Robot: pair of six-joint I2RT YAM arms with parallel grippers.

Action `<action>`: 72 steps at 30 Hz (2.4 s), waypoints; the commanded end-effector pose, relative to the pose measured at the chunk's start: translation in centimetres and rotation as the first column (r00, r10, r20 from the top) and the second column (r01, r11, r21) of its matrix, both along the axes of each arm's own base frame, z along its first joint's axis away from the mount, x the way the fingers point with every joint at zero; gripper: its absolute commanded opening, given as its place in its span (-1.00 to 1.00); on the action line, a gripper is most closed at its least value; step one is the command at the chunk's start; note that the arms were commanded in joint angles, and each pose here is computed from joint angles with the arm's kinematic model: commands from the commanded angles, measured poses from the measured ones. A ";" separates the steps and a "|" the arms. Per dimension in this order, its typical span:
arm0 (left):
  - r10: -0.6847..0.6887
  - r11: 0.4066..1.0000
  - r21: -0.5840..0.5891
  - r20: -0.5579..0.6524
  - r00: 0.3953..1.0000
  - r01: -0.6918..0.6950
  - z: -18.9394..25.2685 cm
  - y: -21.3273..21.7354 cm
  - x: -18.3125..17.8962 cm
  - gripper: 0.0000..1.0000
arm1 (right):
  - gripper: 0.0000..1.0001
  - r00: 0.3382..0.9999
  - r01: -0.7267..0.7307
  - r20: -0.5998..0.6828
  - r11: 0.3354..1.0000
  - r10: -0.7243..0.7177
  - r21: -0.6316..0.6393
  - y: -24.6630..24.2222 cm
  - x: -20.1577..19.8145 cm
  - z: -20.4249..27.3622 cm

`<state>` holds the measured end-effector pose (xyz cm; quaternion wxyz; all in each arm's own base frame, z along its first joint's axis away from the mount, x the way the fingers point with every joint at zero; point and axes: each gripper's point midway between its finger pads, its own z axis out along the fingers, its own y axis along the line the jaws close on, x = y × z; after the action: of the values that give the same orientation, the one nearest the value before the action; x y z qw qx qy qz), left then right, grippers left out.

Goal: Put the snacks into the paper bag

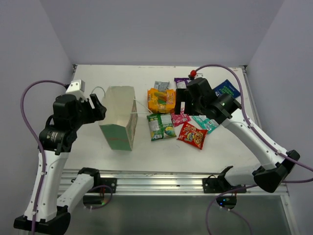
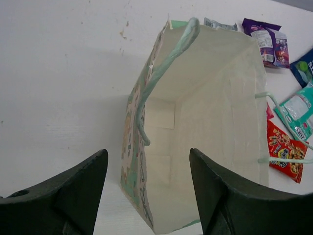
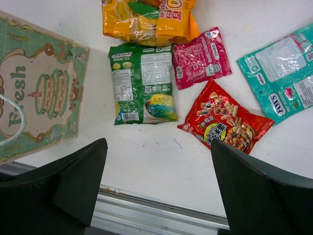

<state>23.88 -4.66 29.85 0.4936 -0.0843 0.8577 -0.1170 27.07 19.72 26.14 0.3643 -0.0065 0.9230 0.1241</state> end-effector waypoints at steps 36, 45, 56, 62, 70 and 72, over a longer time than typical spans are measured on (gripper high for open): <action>-0.040 0.998 0.045 0.022 0.999 0.039 -4.0 -0.6 4.4 -1.00 | 0.98 0.939 0.007 -0.333 0.972 -0.086 -0.233 -6.2 0.4 -18.1; -0.064 0.997 0.040 0.006 0.998 0.064 -4.3 -1.1 4.8 -1.00 | 0.49 0.900 -0.010 -0.422 0.964 -0.106 -0.265 -6.9 -1.7 -24.1; -0.074 0.996 0.045 0.023 0.997 0.073 -3.7 -1.2 4.9 -1.00 | -1.00 0.970 -0.044 -0.240 0.961 -0.024 -0.272 -4.2 2.0 -13.0; -0.086 0.996 0.036 0.027 0.996 0.085 -3.6 -1.5 4.9 -1.00 | -1.00 0.979 -0.184 0.078 0.982 0.186 -0.036 4.6 6.0 5.4; -0.086 0.996 0.032 0.044 0.995 0.085 -2.9 -1.5 5.0 -1.00 | -1.00 0.847 -0.532 0.168 0.812 0.505 0.240 19.0 5.1 10.2; -0.085 0.996 0.034 0.042 0.995 0.084 -2.9 -1.5 5.0 -1.00 | -1.00 0.810 -0.585 0.151 0.765 0.566 0.269 21.9 3.2 9.6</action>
<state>28.37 -5.73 25.14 0.4839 -0.0509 0.8658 -0.1167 33.70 36.08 41.40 0.4462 -0.1695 0.8141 0.3306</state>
